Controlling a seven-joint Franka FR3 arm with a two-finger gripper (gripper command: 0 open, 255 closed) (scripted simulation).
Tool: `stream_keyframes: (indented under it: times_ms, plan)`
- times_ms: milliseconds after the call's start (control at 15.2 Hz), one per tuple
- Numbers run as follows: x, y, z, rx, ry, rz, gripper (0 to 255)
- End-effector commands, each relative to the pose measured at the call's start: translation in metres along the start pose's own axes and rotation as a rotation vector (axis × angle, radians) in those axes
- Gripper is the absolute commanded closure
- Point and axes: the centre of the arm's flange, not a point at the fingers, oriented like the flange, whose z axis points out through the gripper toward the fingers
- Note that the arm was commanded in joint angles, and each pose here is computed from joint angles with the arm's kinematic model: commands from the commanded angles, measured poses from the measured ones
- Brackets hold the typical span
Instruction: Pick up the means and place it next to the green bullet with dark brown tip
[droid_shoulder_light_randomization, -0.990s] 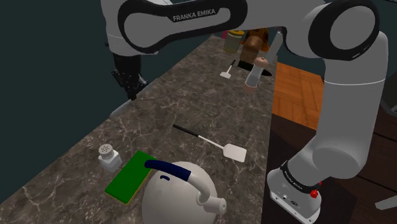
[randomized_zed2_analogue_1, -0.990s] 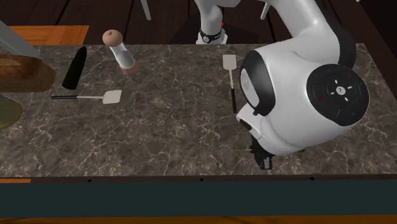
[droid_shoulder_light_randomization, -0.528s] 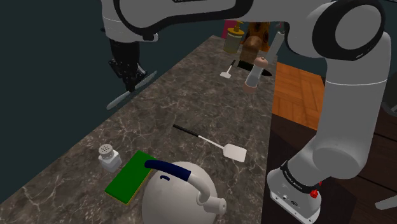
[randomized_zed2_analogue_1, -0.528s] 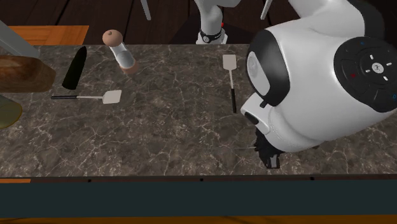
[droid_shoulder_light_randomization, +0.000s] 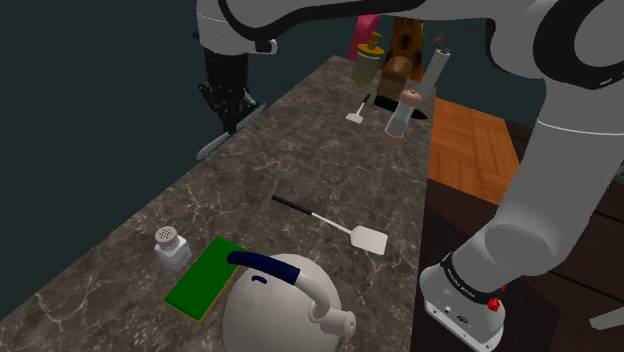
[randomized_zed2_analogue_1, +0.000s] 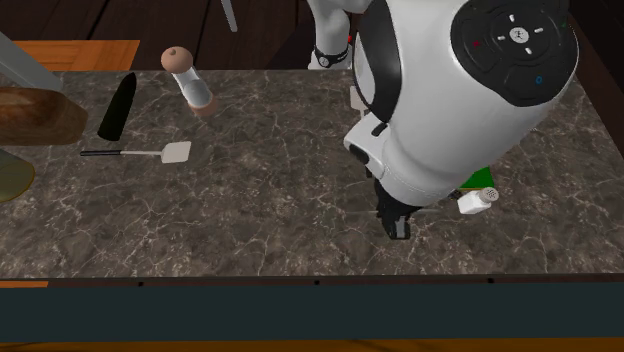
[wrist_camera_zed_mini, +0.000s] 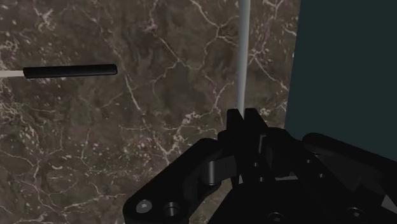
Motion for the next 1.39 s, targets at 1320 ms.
stream_keyframes:
  times_ms: [1320]
  plan:
    - [0.217, 0.190, -0.011, -0.001, 0.000, 0.000, 255]
